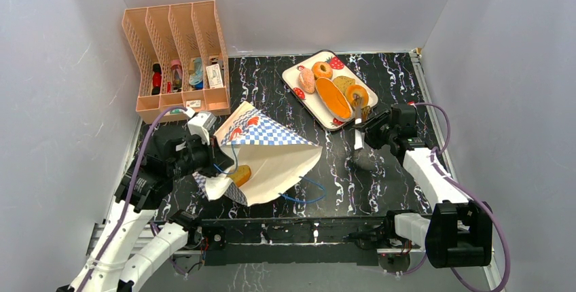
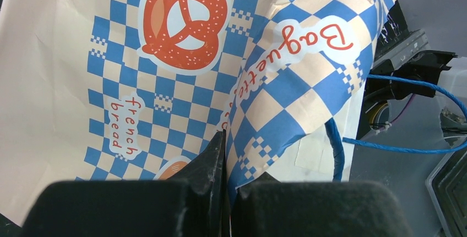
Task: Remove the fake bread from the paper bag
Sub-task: Place the fake bread in the container.
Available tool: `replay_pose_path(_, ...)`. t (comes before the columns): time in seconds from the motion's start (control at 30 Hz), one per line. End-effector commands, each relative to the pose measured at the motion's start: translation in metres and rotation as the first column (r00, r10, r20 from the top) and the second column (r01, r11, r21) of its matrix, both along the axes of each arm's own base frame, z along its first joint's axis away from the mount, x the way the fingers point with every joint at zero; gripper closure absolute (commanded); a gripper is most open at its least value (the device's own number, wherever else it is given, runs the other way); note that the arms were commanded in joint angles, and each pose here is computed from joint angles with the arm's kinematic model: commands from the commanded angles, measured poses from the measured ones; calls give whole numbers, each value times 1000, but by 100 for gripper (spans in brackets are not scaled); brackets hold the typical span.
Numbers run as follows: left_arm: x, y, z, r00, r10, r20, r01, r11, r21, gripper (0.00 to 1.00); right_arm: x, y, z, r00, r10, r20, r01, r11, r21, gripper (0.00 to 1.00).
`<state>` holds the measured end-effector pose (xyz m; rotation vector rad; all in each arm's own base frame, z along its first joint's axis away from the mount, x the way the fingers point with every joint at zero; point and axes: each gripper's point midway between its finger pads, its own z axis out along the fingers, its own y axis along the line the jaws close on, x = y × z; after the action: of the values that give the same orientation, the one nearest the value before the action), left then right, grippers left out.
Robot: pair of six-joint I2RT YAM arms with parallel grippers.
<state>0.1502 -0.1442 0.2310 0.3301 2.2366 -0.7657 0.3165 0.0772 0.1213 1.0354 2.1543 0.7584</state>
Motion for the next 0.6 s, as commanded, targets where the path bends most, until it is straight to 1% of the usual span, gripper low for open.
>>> replay_pose_path(0.0, 2, -1, 1, 1000, -15, -1, 15, 1000, 11, 100, 4, 1, 17, 998, 9, 65, -9, 1000, 3, 64)
replay_pose_path(0.23, 7, -6, 1, 1000, -29, -3, 29, 1000, 10, 100, 4, 0, 21, 998, 7, 69, -7, 1000, -1, 62)
replay_pose_path(0.47, 10, -7, 2, 999, -39, 1, 39, 999, 21, 100, -6, -1, 16, 998, -9, 64, 9, 1000, 8, 62)
replay_pose_path(0.57, 12, -8, 3, 999, -43, 0, 43, 999, 20, 100, -5, -1, 23, 997, -11, 79, 10, 1000, 7, 62)
